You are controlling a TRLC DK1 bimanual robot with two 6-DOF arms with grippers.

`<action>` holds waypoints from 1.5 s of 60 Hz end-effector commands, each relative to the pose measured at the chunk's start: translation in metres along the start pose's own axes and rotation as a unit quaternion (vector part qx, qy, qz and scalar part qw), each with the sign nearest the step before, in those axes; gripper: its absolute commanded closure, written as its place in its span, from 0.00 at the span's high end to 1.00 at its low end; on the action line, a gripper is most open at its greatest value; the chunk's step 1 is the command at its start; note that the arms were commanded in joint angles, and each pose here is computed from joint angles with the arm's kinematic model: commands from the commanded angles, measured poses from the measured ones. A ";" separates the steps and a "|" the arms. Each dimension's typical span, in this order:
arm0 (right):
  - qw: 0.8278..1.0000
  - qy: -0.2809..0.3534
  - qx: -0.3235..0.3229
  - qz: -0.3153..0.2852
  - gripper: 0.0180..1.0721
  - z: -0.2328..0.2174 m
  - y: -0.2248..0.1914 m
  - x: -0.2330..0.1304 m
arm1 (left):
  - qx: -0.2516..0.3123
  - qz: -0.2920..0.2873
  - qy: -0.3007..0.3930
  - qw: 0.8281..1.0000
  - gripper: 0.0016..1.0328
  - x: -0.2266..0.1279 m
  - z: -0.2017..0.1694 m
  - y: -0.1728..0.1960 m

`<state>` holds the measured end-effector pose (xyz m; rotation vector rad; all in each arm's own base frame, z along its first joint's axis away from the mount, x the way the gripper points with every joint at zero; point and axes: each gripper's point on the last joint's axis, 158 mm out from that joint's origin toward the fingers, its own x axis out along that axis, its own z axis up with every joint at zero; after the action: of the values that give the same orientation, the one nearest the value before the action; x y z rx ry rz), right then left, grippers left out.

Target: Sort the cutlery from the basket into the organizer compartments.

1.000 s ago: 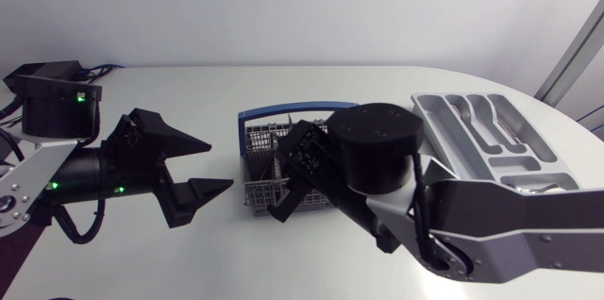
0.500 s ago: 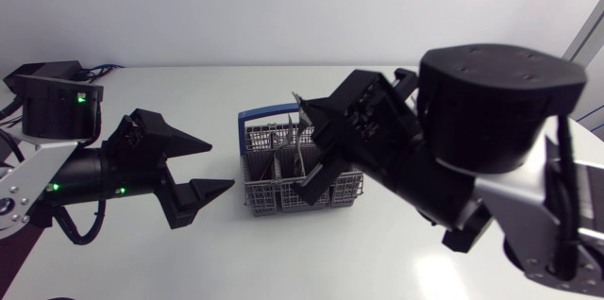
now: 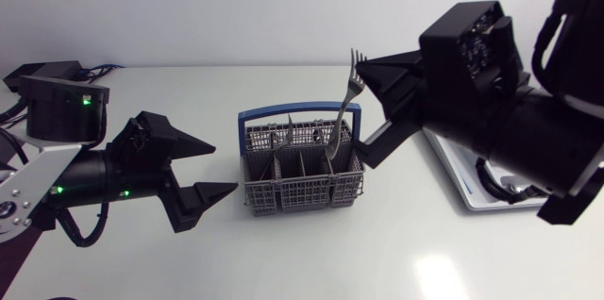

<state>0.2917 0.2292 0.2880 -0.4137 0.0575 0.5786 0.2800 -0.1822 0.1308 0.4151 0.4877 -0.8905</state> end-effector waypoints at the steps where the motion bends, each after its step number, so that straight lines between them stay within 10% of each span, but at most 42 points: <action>1: 0.999 -0.014 0.028 -0.017 0.05 0.017 -0.026 -0.008 | -0.002 0.004 -0.007 1.000 0.95 -0.004 0.007 0.000; 90: 0.953 0.234 0.160 -0.109 0.05 -0.231 -0.387 -0.054 | 0.000 -0.007 -0.004 1.000 0.95 -0.003 0.006 -0.009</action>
<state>0.4631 -0.1679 0.2315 -0.1904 0.5343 0.2299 0.2744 -0.1865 0.1341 0.4235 0.4785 -0.9045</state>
